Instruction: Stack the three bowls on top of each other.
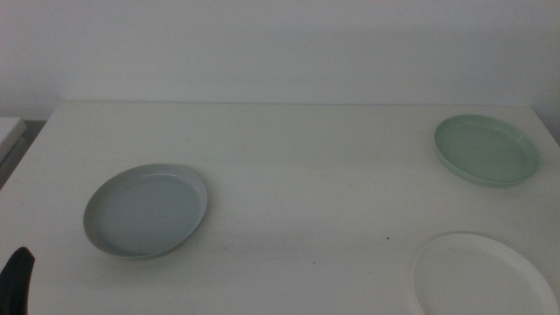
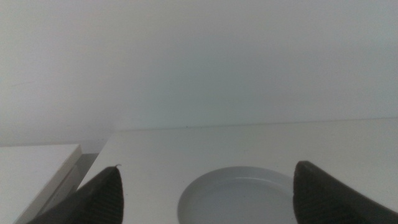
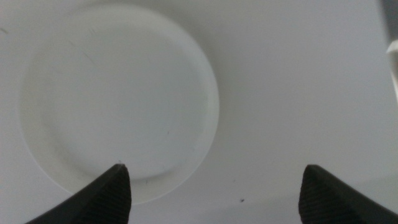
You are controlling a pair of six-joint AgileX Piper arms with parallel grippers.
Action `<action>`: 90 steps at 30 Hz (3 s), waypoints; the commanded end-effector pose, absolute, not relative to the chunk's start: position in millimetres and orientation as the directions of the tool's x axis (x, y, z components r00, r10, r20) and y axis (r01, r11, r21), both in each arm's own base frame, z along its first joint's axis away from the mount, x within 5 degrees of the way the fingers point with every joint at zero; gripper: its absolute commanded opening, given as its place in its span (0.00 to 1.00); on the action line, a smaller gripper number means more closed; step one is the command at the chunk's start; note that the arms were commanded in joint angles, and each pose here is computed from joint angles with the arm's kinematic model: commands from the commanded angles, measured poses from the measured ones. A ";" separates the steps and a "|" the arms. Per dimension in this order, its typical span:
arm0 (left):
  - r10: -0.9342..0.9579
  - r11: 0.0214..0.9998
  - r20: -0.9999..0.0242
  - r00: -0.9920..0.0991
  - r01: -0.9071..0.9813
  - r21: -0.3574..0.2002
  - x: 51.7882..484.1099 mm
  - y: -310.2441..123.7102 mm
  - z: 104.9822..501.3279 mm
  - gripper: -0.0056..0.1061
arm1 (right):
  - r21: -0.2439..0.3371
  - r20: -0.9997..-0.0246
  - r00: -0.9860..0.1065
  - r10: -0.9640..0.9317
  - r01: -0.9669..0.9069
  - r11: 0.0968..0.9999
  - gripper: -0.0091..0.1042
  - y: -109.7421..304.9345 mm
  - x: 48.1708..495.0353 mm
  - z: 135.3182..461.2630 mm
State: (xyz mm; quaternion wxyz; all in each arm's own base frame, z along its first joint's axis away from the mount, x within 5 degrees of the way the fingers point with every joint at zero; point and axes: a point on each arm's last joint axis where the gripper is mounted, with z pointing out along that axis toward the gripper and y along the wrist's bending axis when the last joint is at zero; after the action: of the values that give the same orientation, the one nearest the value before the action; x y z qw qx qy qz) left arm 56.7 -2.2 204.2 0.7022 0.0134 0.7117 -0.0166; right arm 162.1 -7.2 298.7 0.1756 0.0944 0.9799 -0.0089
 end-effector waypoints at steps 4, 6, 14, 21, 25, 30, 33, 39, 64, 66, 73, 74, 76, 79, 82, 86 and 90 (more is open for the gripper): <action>-0.010 0.999 -1.000 0.001 0.044 -0.010 56.4 -2.3 205.4 0.89 | 0.032 -0.259 -0.938 0.231 0.231 0.972 0.76 -15.5 194.8 269.3; -0.010 0.999 -1.000 0.001 0.044 -0.010 56.4 -2.3 205.4 0.89 | 0.045 -0.204 -0.945 0.256 0.252 0.967 0.76 -19.4 205.5 255.8; -0.010 0.999 -1.000 0.001 0.044 -0.010 56.4 -2.3 205.4 0.89 | 0.110 -0.065 -0.966 0.252 0.244 0.964 0.75 -21.2 232.6 214.7; -0.010 0.999 -1.000 0.001 0.044 -0.010 56.4 -2.3 205.4 0.89 | 0.072 -0.018 -0.972 0.236 0.234 0.970 0.70 -23.4 227.0 175.5; -0.010 0.999 -1.000 0.001 0.044 -0.010 56.4 -2.3 205.4 0.89 | 0.056 -0.010 -0.973 0.233 0.232 0.971 0.67 -25.4 231.4 162.4; -0.010 0.999 -1.000 0.001 0.044 -0.010 56.4 -2.3 205.4 0.89 | 0.049 0.055 -0.973 0.224 0.227 0.973 0.67 -25.9 234.8 144.2; -0.010 0.999 -1.000 0.001 0.044 -0.010 56.4 -2.3 205.4 0.89 | 0.044 0.092 -0.971 0.221 0.226 0.973 0.59 -26.2 236.5 132.6; -0.010 0.999 -1.000 0.001 0.044 -0.010 56.4 -2.3 205.4 0.89 | 0.030 0.108 -0.972 0.211 0.215 0.976 0.06 -27.6 237.7 126.4; -0.010 0.999 -1.000 0.001 0.044 -0.010 56.4 -2.3 205.4 0.89 | 0.234 -0.222 -0.972 -0.078 -0.131 0.963 0.06 90.1 327.6 257.6; -0.010 0.999 -1.000 0.001 0.044 -0.010 56.4 -2.3 205.4 0.89 | 0.255 -0.235 -0.967 -0.103 -0.164 0.953 0.06 108.8 345.6 257.5; -0.010 0.999 -1.000 0.001 0.044 -0.010 56.4 -2.3 205.4 0.89 | 0.264 -0.225 -0.958 -0.178 -0.236 0.935 0.06 157.4 391.1 226.2; -0.010 0.999 -1.000 0.001 0.044 -0.010 56.4 -2.3 205.4 0.89 | 0.266 -0.221 -0.958 -0.185 -0.242 0.933 0.06 163.3 396.0 219.7; -0.010 0.999 -1.000 0.001 0.044 -0.010 56.4 -2.3 205.4 0.89 | 0.275 -0.212 -0.959 -0.188 -0.243 0.930 0.06 170.7 404.3 209.0; -0.010 0.999 -1.000 0.001 0.044 -0.010 56.4 -2.3 205.4 0.89 | 0.303 -0.196 -0.964 -0.181 -0.235 0.924 0.06 177.5 415.7 194.6; -0.010 0.999 -1.000 0.001 0.044 -0.010 56.4 -2.3 205.4 0.89 | 0.313 -0.167 -0.969 -0.180 -0.225 0.923 0.06 180.9 421.6 179.2; -0.010 0.999 -1.000 0.001 0.044 -0.010 56.4 -2.3 205.4 0.89 | 0.315 -0.137 -0.974 -0.182 -0.217 0.924 0.06 181.7 422.6 166.3; -0.010 0.999 -1.000 0.001 0.044 -0.010 56.4 -2.3 205.4 0.89 | 0.312 -0.132 -0.974 -0.183 -0.216 0.925 0.06 181.7 423.1 163.1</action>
State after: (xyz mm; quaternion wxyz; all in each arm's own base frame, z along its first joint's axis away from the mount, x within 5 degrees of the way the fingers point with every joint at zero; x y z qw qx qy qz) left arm 56.7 -2.2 204.8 0.7045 0.0135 0.7094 -0.0168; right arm 422.6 180.6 158.2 0.0430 -0.0926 0.9814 0.1628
